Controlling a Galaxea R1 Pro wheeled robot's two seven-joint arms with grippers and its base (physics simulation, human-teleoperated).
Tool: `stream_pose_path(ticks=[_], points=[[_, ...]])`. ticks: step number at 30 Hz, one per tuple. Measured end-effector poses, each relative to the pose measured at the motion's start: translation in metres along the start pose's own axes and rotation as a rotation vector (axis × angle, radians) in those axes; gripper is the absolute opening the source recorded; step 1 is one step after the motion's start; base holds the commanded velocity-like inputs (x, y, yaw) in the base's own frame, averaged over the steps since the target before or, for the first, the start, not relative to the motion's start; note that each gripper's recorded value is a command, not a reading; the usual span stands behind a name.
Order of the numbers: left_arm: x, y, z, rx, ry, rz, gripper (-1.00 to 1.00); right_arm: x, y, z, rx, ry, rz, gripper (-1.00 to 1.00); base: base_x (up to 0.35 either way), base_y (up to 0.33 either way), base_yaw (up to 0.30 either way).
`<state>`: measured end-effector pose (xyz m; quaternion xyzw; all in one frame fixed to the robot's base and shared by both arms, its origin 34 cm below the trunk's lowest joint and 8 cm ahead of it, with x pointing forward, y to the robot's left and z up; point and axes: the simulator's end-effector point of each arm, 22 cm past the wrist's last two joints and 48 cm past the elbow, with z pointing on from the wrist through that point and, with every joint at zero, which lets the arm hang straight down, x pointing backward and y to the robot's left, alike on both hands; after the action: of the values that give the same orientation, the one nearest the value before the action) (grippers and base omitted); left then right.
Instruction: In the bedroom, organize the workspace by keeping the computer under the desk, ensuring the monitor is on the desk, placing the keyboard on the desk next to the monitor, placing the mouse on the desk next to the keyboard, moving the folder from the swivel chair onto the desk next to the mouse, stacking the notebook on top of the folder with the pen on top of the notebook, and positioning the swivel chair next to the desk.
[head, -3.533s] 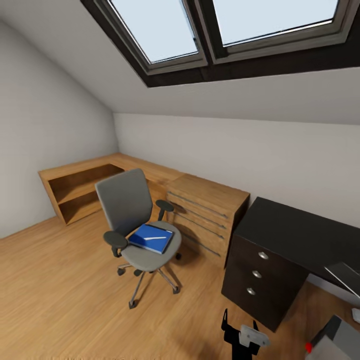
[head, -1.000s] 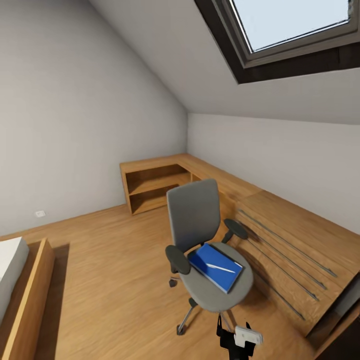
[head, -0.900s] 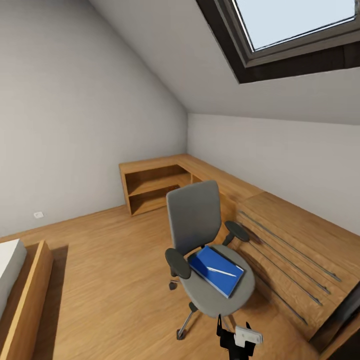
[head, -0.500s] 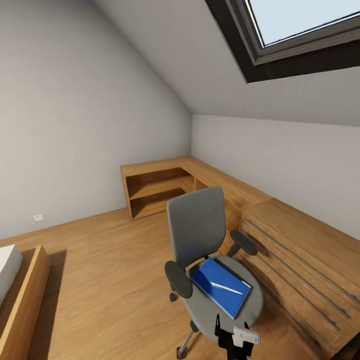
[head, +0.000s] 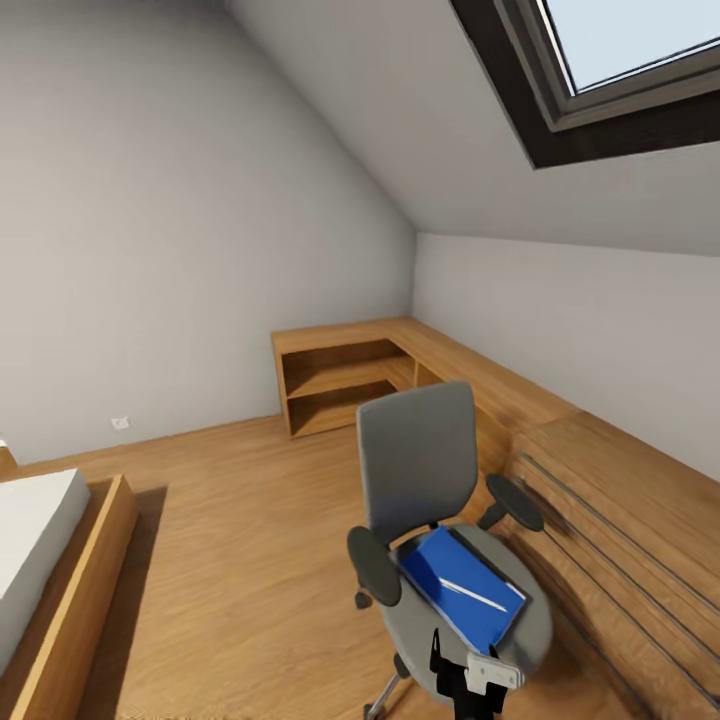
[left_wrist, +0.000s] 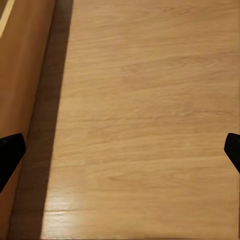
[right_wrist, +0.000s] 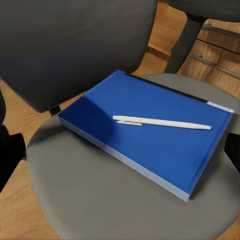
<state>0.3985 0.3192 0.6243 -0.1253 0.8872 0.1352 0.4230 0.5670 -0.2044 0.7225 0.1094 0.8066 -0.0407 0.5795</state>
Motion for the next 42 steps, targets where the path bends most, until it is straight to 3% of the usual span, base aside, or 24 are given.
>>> stream_pose_path(ticks=[14,19,21,24,25,26,27,29,32,36,37,42], points=[[-0.003,-0.002,0.001,0.001,-0.011,-0.004,1.0,-0.002,-0.003,0.003,-0.008,-0.008,-0.007,1.0,0.0,-0.113,0.026],[-0.026,-0.031,0.009,0.041,-0.032,-0.058,1.0,-0.025,-0.017,0.029,0.006,-0.027,-0.017,1.0,0.0,0.0,0.0],[-0.034,-0.047,0.015,0.063,0.004,-0.069,1.0,-0.038,-0.025,0.049,0.01,-0.006,-0.038,1.0,0.0,0.0,0.0],[-0.057,-0.087,0.025,0.11,0.127,-0.061,1.0,-0.073,-0.033,0.095,0.005,0.076,-0.087,1.0,0.0,0.0,0.0],[-0.065,-0.088,0.028,0.07,0.291,-0.027,1.0,-0.084,-0.038,0.118,-0.014,0.213,-0.155,1.0,0.0,0.0,0.0],[-0.125,-0.125,0.024,0.152,0.283,-0.042,1.0,-0.124,-0.029,0.143,-0.036,0.231,-0.187,1.0,0.0,0.0,0.0],[-0.155,-0.138,0.02,0.185,0.264,-0.055,1.0,-0.116,-0.03,0.141,-0.046,0.272,-0.2,1.0,0.0,0.0,0.0],[-0.191,-0.148,0.011,0.223,0.309,-0.061,1.0,-0.114,-0.02,0.144,-0.102,0.377,-0.239,1.0,0.0,0.0,0.0],[-0.245,-0.136,0.007,0.232,0.288,-0.154,1.0,-0.101,-0.012,0.136,-0.166,0.502,-0.308,1.0,0.0,0.0,0.0],[-0.272,-0.121,0.007,0.223,0.256,-0.212,1.0,-0.089,-0.017,0.128,-0.178,0.584,-0.353,1.0,0.0,0.0,0.0],[-0.278,-0.118,0.006,0.221,0.247,-0.223,1.0,-0.082,-0.021,0.123,-0.174,0.63,-0.36,1.0,0.0,0.0,0.0],[-0.302,-0.113,0.002,0.226,0.201,-0.247,1.0,-0.064,-0.029,0.104,-0.159,0.775,-0.352,1.0,0.0,0.0,0.0]])
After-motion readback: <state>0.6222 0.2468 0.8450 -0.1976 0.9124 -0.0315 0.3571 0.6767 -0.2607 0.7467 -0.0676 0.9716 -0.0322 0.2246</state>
